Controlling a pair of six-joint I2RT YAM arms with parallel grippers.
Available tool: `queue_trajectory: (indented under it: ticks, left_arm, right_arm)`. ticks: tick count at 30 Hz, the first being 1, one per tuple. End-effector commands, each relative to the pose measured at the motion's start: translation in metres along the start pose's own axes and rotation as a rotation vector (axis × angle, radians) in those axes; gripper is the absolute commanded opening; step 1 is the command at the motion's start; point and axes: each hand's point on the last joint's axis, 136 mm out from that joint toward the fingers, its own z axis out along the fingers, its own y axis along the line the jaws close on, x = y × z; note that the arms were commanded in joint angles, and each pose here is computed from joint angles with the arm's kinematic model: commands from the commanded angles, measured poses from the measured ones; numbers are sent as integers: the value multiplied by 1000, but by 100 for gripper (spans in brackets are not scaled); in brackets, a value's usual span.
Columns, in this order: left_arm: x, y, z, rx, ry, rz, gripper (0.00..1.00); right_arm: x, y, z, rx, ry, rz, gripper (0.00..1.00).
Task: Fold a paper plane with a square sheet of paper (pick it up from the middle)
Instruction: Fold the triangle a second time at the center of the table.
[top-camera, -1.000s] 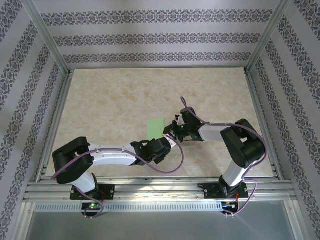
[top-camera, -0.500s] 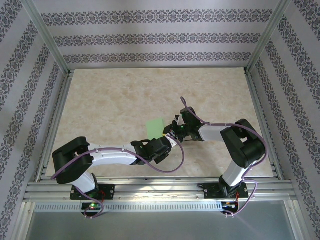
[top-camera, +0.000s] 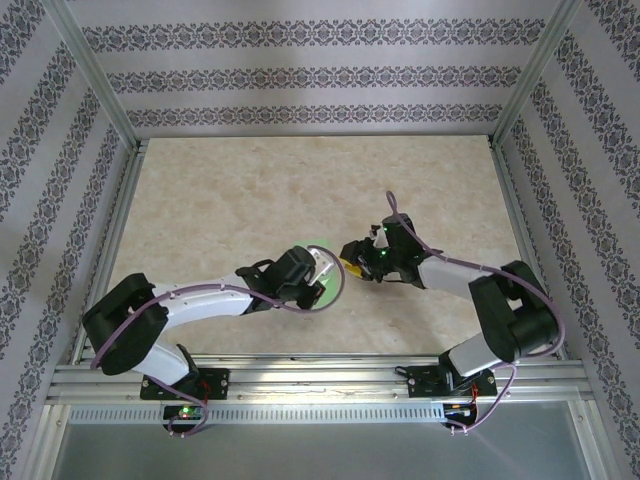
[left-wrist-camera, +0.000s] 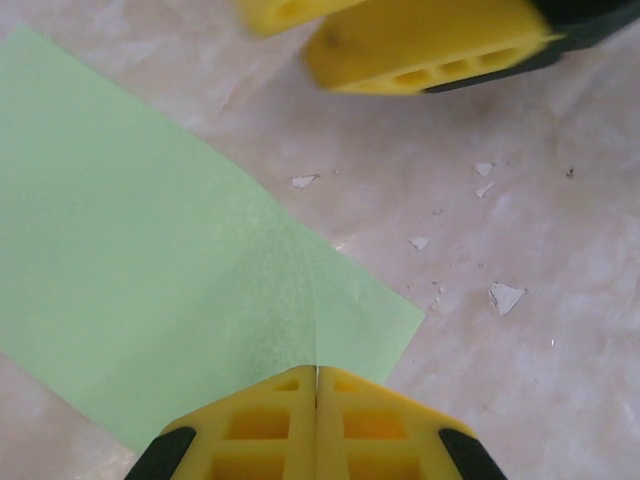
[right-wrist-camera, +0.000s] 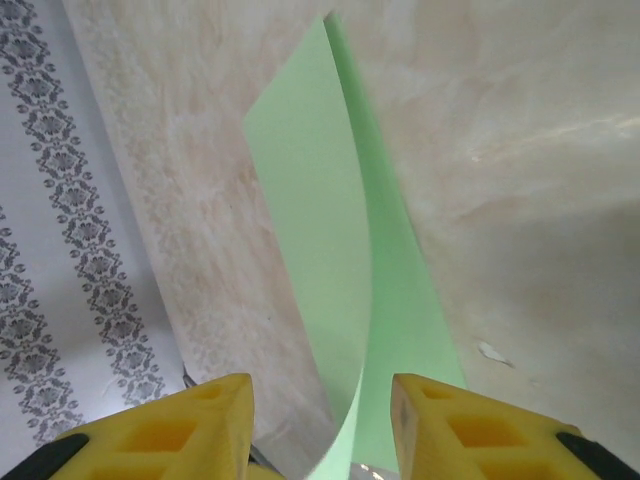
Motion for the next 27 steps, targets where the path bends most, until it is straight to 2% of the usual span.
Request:
queue_trajectory:
  ticks: [1, 4, 9, 14, 22, 27]
  left_arm:
    - [-8, -17, -5, 180, -34, -123, 0]
    - [-7, -14, -4, 214, -31, -174, 0]
    - [-8, -10, -3, 235, -45, -224, 0]
    - [-8, -7, -3, 224, -40, -234, 0]
    - [-6, -4, -3, 208, -25, -230, 0]
    - [-4, -3, -2, 203, -21, -235, 0]
  right_arm:
    - [3, -16, -9, 51, -48, -37, 40]
    - [13, -18, -11, 50, -33, -48, 35]
    - [39, -17, -2, 28, 64, -61, 14]
    - [62, -25, 11, 63, 132, -80, 1]
    - [76, -32, 27, 118, 188, -112, 0]
    - [78, -48, 30, 204, 200, -136, 0]
